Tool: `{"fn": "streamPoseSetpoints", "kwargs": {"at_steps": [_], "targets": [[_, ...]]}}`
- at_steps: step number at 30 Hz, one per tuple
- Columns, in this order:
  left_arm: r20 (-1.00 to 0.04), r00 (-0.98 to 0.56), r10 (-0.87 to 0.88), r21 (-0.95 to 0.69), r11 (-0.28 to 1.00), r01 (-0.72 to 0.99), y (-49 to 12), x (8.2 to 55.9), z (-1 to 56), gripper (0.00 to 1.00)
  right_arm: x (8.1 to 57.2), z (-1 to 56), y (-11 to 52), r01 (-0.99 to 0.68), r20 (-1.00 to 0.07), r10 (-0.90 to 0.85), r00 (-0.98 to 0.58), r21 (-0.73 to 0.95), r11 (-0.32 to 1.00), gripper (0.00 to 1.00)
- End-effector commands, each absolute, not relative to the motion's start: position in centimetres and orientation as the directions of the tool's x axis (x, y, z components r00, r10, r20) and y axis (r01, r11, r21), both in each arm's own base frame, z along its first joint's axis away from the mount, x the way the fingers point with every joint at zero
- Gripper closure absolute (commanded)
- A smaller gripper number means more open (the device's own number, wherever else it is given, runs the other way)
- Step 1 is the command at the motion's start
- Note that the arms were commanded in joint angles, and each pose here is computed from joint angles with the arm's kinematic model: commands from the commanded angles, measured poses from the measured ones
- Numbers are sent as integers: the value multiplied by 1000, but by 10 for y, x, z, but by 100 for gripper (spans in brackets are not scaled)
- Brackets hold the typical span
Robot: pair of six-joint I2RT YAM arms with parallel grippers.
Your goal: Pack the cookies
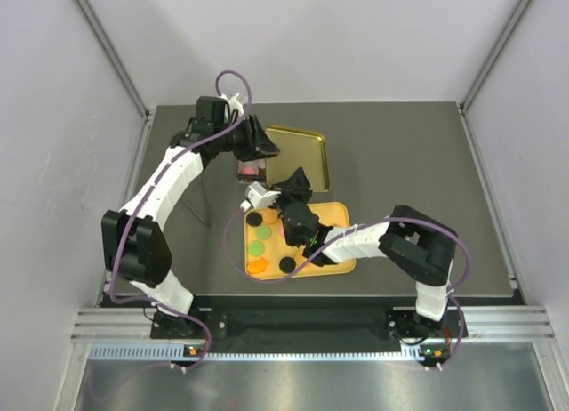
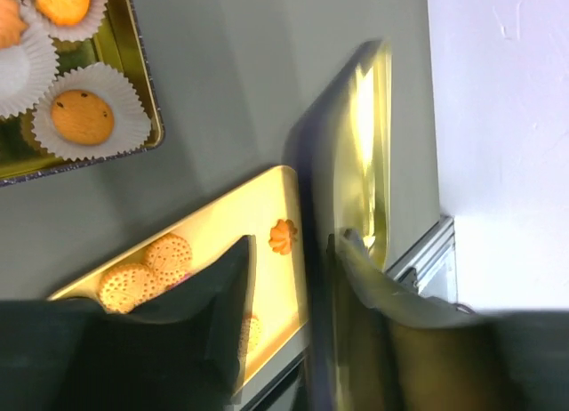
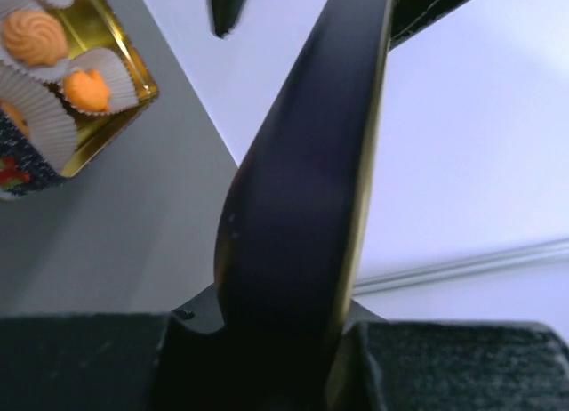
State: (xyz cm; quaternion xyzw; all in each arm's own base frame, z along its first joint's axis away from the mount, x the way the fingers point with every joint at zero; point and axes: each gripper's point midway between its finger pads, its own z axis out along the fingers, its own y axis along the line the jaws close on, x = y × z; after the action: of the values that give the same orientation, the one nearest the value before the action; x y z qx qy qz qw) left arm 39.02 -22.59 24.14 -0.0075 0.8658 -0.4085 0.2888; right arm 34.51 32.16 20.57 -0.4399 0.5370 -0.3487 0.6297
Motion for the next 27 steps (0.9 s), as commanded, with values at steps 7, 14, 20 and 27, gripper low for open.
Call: {"fn": "streamPoseSetpoints", "kwargs": {"at_steps": [7,14,20,27], "targets": [[-647,-688,-329,-672,673,309,-215,410,304,30,340,261,308,61,-544,-827,144,-829,556,100],[-726,-540,-426,-610,762,219,-166,452,341,27,328,251,312,-144,-608,-788,98,-792,593,100],[-739,-440,-509,-591,804,63,-112,483,340,32,321,263,331,-434,-747,-665,25,-607,666,100],[-721,-455,-522,-535,837,-114,-78,501,278,44,338,296,335,-700,-913,-347,-214,-104,707,100]]}}
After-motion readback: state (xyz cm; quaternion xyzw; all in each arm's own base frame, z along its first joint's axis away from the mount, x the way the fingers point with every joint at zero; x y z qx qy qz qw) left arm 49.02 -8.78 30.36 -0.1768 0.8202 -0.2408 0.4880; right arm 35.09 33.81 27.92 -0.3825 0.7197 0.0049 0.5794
